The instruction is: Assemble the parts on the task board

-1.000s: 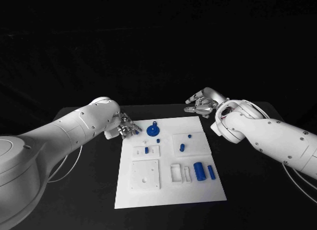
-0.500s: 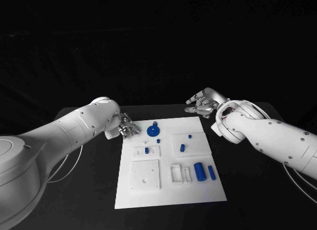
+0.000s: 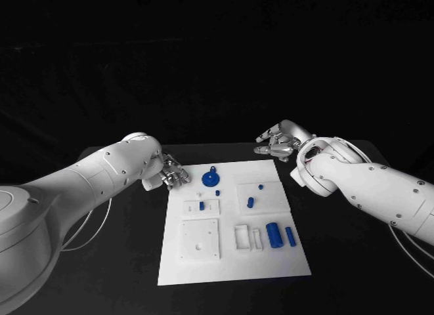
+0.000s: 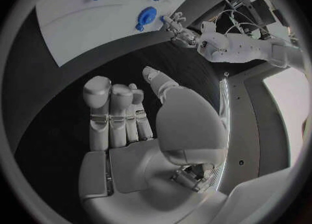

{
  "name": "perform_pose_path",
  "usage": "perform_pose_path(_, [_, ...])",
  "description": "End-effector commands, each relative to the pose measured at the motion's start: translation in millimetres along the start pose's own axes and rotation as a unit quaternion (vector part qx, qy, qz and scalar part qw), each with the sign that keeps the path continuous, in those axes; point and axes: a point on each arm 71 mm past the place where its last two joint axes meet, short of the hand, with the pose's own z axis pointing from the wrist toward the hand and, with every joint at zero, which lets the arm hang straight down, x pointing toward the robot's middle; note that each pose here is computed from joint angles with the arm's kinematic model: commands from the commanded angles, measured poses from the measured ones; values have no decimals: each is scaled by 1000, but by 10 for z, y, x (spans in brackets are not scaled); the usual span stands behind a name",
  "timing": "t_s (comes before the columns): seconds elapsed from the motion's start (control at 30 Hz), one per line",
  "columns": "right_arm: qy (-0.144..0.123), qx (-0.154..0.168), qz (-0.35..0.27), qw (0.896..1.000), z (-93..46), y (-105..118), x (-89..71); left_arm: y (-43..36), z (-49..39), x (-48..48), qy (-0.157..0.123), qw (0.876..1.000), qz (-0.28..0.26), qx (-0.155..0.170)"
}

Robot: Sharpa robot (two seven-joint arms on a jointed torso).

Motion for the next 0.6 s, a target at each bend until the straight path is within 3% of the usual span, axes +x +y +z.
perform_pose_path(0.03, [0,-2,-5,1000,-2,-3,-8,-15,-11,26,14,1000,-14,9])
perform_pose_path(0.23, [0,0,-6,1000,-7,-25,-23,-36,-83,-6,24,999,-27,23])
perform_pose_path(0.6, [-1,4,-8,1000,-15,-66,-49,-73,-302,-58,48,997,-37,45])
